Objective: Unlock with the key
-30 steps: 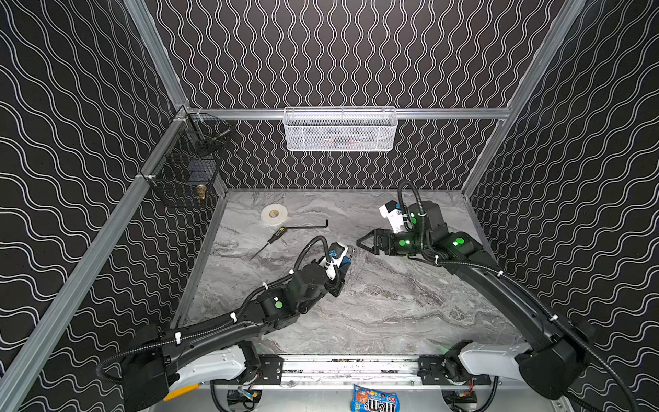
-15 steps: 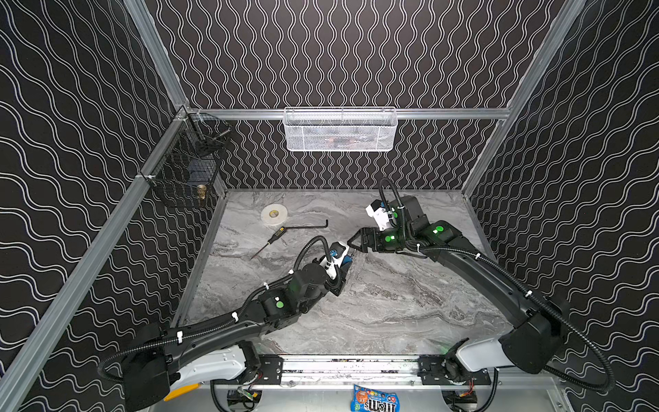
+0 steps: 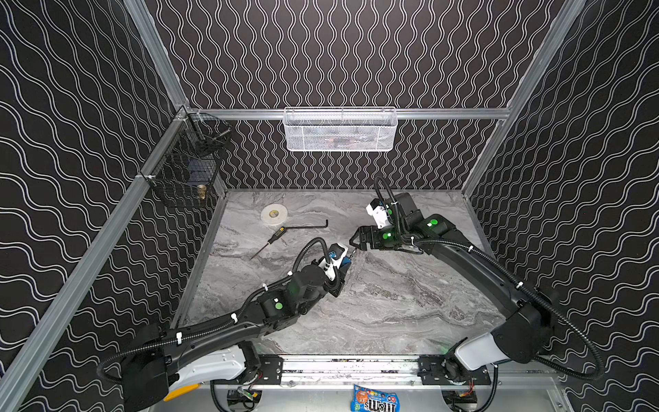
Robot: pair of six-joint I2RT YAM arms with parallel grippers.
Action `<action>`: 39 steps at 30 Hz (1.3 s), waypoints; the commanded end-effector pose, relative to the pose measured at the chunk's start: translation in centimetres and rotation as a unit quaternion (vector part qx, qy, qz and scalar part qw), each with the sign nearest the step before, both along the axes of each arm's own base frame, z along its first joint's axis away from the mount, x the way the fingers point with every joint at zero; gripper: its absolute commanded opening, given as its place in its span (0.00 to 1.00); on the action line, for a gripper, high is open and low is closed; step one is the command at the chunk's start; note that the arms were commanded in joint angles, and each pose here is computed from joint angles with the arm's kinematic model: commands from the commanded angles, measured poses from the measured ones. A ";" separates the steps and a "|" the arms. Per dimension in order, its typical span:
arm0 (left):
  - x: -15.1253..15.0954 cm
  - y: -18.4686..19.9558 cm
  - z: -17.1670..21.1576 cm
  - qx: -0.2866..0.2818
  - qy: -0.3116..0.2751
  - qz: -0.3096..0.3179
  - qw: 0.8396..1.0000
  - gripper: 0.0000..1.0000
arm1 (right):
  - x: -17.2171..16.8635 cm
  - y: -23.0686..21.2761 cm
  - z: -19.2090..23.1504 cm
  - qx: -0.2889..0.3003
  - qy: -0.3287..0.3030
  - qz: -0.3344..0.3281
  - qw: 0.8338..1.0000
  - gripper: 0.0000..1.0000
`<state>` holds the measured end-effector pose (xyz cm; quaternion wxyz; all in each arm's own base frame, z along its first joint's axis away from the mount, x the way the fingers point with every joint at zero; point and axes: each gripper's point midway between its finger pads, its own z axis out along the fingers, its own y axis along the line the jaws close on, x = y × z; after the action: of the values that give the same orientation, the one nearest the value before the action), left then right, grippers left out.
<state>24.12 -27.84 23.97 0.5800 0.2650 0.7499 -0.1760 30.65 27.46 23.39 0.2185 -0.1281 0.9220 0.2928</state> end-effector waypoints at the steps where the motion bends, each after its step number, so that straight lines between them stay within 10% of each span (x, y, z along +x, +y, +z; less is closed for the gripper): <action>1: 0.3 0.0 1.7 -0.020 -0.027 0.005 0.999 0.00 | -0.6 -0.8 -0.8 -0.028 0.005 0.009 1.000 0.94; 27: 0.3 -1.0 0.7 -0.009 -0.006 -0.008 1.000 0.00 | -1.5 -5.2 -0.7 -0.040 -0.015 -0.045 0.998 0.95; 39: -1.2 -3.2 -3.8 0.025 0.102 -0.027 0.994 0.00 | -2.3 -10.0 -1.5 -0.011 -0.034 -0.129 0.991 0.96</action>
<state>23.58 -30.24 20.55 0.5093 0.2866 0.7913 -0.1798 28.12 18.01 21.86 0.2675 -0.0404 0.9316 0.2429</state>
